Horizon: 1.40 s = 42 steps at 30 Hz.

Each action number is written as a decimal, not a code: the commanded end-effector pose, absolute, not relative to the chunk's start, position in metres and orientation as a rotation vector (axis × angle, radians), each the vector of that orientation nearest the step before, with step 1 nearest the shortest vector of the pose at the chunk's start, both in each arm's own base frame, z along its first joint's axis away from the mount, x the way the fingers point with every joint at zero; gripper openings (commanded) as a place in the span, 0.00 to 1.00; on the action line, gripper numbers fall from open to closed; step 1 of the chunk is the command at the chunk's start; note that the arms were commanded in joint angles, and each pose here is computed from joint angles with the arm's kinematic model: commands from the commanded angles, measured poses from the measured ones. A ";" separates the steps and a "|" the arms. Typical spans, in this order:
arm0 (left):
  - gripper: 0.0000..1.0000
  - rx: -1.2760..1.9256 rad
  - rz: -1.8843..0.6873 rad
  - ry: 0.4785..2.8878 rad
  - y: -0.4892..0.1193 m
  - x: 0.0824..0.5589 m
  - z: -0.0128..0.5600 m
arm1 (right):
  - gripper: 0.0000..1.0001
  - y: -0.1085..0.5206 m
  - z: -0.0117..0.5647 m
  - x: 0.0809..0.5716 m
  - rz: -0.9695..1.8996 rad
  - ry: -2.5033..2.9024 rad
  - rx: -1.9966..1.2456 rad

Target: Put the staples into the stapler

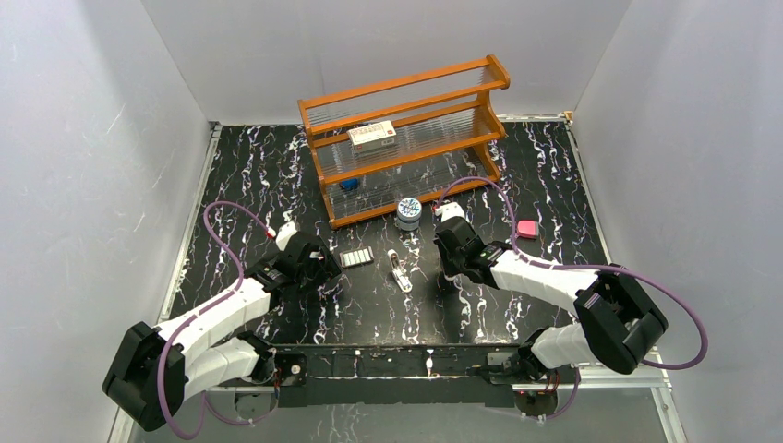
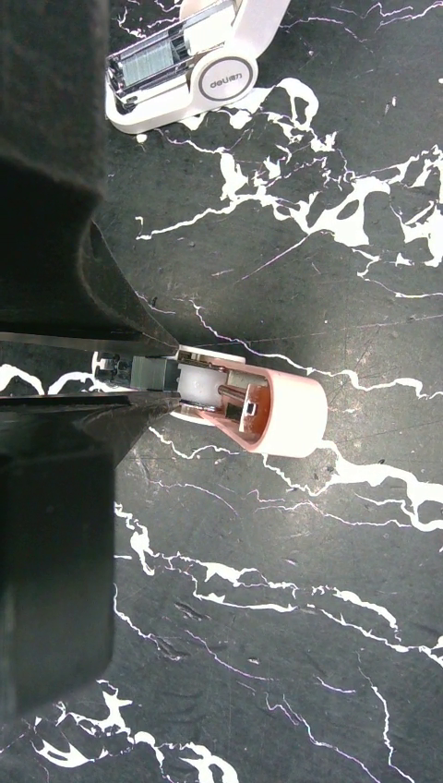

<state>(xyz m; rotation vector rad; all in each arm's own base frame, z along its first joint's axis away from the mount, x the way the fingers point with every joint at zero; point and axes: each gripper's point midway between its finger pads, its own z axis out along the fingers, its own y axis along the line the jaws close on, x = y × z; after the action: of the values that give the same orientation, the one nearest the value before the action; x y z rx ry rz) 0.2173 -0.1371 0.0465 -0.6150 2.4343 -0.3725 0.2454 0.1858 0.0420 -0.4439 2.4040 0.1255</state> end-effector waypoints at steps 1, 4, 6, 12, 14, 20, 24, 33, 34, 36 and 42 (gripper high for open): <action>0.76 -0.622 -0.376 2.413 -0.137 0.221 0.055 | 0.29 0.188 0.045 0.251 0.133 2.384 -0.408; 0.76 -0.622 -0.376 2.414 -0.137 0.221 0.054 | 0.31 0.187 0.045 0.250 0.133 2.390 -0.399; 0.76 -0.621 -0.377 2.413 -0.137 0.222 0.055 | 0.32 0.186 0.046 0.249 0.132 2.394 -0.392; 0.76 -0.620 -0.380 2.409 -0.138 0.222 0.056 | 0.36 0.186 0.050 0.250 0.129 2.394 -0.367; 0.76 -0.619 -0.381 2.409 -0.138 0.223 0.057 | 0.37 0.186 0.052 0.251 0.127 2.391 -0.360; 0.76 -0.619 -0.380 2.407 -0.138 0.224 0.058 | 0.37 0.185 0.059 0.253 0.121 2.380 -0.343; 0.76 -0.618 -0.377 2.409 -0.138 0.223 0.057 | 0.37 0.186 0.064 0.254 0.129 2.372 -0.340; 0.76 -0.617 -0.378 2.407 -0.137 0.223 0.057 | 0.37 0.195 0.078 0.262 0.171 2.328 -0.345; 0.76 -0.618 -0.379 2.407 -0.137 0.223 0.057 | 0.36 0.197 0.079 0.262 0.177 2.323 -0.351; 0.76 -0.619 -0.378 2.409 -0.137 0.222 0.056 | 0.35 0.199 0.079 0.265 0.184 2.312 -0.360; 0.76 -0.619 -0.372 2.407 -0.136 0.222 0.058 | 0.34 0.204 0.071 0.269 0.174 2.328 -0.374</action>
<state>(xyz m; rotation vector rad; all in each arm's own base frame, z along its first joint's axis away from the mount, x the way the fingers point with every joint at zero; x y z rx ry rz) 0.2173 -0.1370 0.0465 -0.6146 2.4345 -0.3716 0.2498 0.1876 0.0528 -0.3922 2.3964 0.1287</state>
